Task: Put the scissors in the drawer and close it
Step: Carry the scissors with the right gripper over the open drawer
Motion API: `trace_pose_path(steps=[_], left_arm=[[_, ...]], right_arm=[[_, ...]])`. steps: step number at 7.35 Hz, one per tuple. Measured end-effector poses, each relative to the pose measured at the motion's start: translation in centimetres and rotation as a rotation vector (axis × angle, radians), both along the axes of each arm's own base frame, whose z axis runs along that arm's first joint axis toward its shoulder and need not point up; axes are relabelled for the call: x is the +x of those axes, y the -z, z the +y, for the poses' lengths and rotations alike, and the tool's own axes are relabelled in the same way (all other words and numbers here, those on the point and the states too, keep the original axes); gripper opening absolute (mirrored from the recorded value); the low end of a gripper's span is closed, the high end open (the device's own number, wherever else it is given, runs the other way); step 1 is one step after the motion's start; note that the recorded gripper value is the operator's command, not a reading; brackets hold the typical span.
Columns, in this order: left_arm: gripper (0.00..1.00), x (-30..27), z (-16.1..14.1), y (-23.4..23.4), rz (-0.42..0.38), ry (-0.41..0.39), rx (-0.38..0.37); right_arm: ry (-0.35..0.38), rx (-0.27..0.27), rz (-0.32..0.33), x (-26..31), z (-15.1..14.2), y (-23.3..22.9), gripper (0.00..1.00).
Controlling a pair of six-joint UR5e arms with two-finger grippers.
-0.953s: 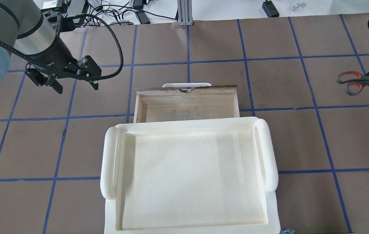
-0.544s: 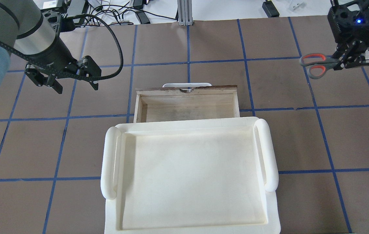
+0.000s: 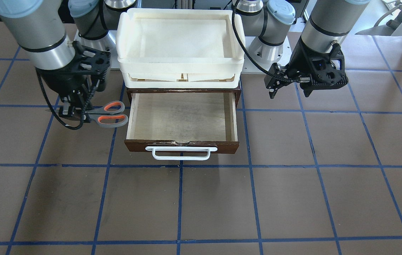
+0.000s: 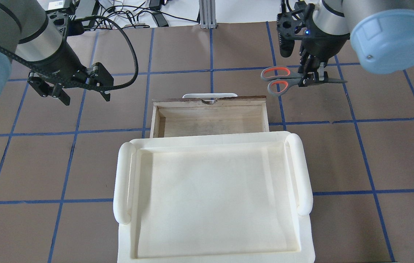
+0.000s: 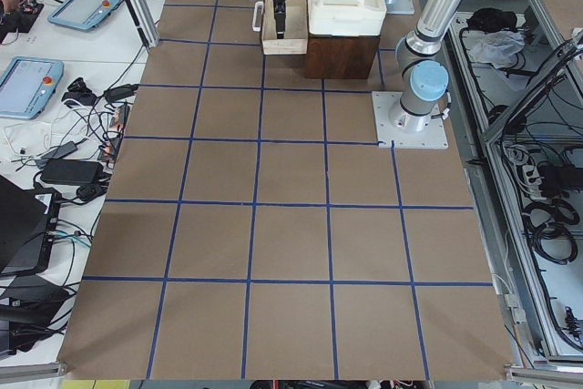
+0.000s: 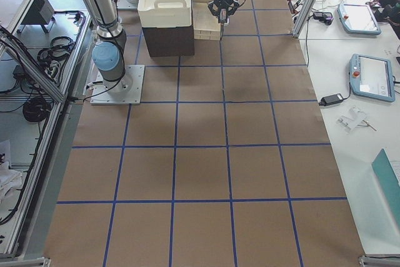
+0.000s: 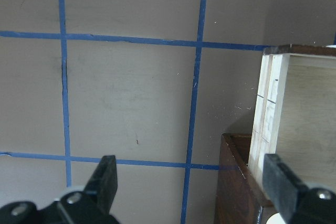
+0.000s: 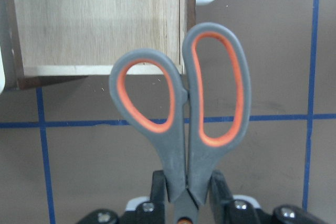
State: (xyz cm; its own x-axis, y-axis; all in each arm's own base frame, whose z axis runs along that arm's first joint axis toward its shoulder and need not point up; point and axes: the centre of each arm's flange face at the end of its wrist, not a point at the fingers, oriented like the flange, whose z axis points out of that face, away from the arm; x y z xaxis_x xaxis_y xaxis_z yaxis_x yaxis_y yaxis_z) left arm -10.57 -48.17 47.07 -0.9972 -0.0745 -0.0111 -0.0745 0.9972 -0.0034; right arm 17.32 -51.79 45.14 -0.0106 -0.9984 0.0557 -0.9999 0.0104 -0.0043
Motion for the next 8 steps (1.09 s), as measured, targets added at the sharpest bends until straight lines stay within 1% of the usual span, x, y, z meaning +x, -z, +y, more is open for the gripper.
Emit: trace_pose_path(steps=[3, 4, 6, 8], left_arm=[[1.0, 0.0, 0.0, 0.0, -0.001, 0.0, 0.0], [1.0, 0.0, 0.0, 0.0, -0.001, 0.0, 0.0], [1.0, 0.0, 0.0, 0.0, 0.0, -0.001, 0.0], [1.0, 0.1, -0.2, 0.1, 0.001, -0.006, -0.002]], right_arm=[[-0.042, 0.044, 0.0, 11.4, 2.8, 2.7, 0.01], [-0.059, 0.063, 0.004, 14.2, 3.5, 4.1, 0.01], [-0.081, 0.09, 0.002, 17.8, 4.3, 6.6, 0.01], [-0.085, 0.096, -0.009, 19.4, 4.2, 8.1, 0.01]])
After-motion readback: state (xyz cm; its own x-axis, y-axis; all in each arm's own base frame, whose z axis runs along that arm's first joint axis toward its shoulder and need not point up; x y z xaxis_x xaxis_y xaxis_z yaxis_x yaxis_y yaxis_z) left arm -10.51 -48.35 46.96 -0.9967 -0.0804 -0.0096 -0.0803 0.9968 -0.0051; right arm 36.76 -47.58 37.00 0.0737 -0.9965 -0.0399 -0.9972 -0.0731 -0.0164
